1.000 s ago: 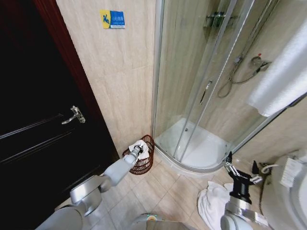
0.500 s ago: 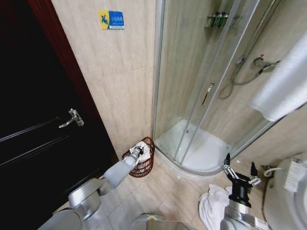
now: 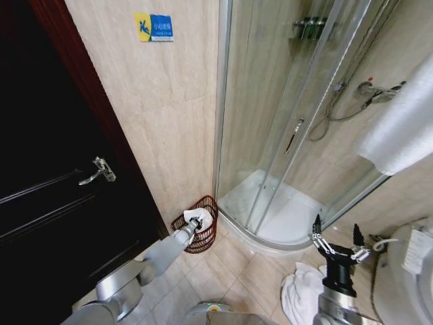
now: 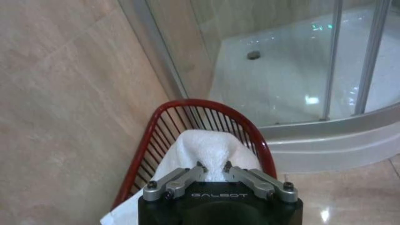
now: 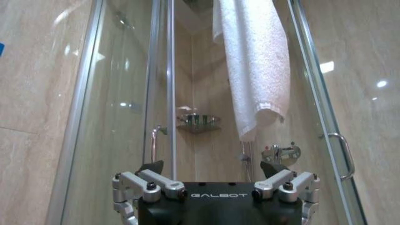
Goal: Discard the used towel into the hamper.
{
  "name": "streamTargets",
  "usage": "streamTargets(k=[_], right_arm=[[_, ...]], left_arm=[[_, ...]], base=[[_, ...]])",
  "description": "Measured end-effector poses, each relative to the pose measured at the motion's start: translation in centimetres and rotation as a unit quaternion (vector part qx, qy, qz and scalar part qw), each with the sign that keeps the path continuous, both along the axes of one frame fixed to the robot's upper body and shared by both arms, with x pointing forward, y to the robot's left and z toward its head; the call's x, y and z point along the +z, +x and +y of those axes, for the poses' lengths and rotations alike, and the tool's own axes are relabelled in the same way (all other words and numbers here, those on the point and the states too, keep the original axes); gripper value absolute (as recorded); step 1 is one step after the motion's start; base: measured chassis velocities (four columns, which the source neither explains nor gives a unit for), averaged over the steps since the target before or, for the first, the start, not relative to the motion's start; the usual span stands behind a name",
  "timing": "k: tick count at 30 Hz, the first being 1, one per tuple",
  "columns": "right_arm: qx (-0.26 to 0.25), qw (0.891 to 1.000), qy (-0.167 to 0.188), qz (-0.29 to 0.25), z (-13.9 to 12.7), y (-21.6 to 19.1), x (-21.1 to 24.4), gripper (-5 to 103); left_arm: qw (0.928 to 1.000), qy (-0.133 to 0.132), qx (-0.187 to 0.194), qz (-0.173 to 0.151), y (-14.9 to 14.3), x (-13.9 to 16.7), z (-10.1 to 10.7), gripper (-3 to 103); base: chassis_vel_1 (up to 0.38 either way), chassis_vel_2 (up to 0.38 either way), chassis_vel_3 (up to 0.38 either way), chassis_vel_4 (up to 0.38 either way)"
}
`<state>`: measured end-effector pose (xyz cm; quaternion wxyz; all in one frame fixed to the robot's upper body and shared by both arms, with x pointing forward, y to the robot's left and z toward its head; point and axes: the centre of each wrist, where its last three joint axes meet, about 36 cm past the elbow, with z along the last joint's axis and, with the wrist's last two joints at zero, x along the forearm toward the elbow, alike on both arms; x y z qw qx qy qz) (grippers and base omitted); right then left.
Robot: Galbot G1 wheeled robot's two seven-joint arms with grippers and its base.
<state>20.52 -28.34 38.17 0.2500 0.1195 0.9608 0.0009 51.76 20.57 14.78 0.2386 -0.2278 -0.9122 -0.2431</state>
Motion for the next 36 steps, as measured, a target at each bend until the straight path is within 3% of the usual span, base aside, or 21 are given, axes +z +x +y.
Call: streamTargets(k=[8, 14, 18, 19, 22, 26, 29, 30, 33, 36], right_arm=[[0.002, 1.000, -0.005, -0.005, -0.1, 0.2, -0.1, 100], [0.001, 1.000, -0.004, -0.006, -0.2, 0.3, -0.3, 100], [0.000, 1.000, -0.003, -0.007, -0.2, 0.2, -0.4, 100], [0.000, 1.000, -0.003, -0.007, -0.2, 0.2, -0.4, 100], [0.002, 1.000, -0.001, -0.007, 0.0, 0.2, -0.4, 100], [0.002, 1.000, -0.001, -0.007, 0.0, 0.1, -0.4, 100], [0.001, 1.000, -0.002, -0.007, -0.1, 0.0, -0.4, 100], [0.001, 1.000, -0.002, -0.007, -0.1, 0.0, -0.4, 100], [-0.002, 1.000, -0.001, -0.007, -0.3, -0.2, -0.4, 100], [-0.002, 1.000, 0.000, -0.007, -0.2, -0.2, -0.5, 100]], left_arm=[[0.9999, -0.006, 0.007, 0.011, 0.7, 0.4, -1.0, 2], [1.0000, -0.005, 0.005, 0.002, 1.4, 0.9, -1.7, 20], [0.9984, -0.002, 0.027, -0.050, 2.0, 0.9, -2.7, 36], [0.9984, -0.002, 0.027, -0.050, 2.0, 0.9, -2.7, 36], [0.9960, 0.007, 0.052, -0.073, 2.5, 1.3, -3.4, 53], [0.9955, 0.036, 0.051, -0.071, 2.5, 1.4, -3.2, 64], [0.9955, 0.072, 0.010, -0.060, 1.7, 0.8, -1.5, 80], [0.9955, 0.072, 0.010, -0.060, 1.7, 0.8, -1.5, 80], [0.9962, 0.066, 0.013, -0.056, 0.9, 0.2, -1.5, 95], [0.9965, 0.058, 0.015, -0.058, 0.7, 0.2, -1.6, 98]], base=[[0.000, 0.000, 0.000, 0.000], [0.000, 0.000, 0.000, 0.000], [0.000, 0.000, 0.000, 0.000], [0.000, 0.000, 0.000, 0.000], [0.000, 0.000, 0.000, 0.000], [0.000, 0.000, 0.000, 0.000], [0.000, 0.000, 0.000, 0.000], [0.000, 0.000, 0.000, 0.000], [0.000, 0.000, 0.000, 0.000], [0.000, 0.000, 0.000, 0.000]])
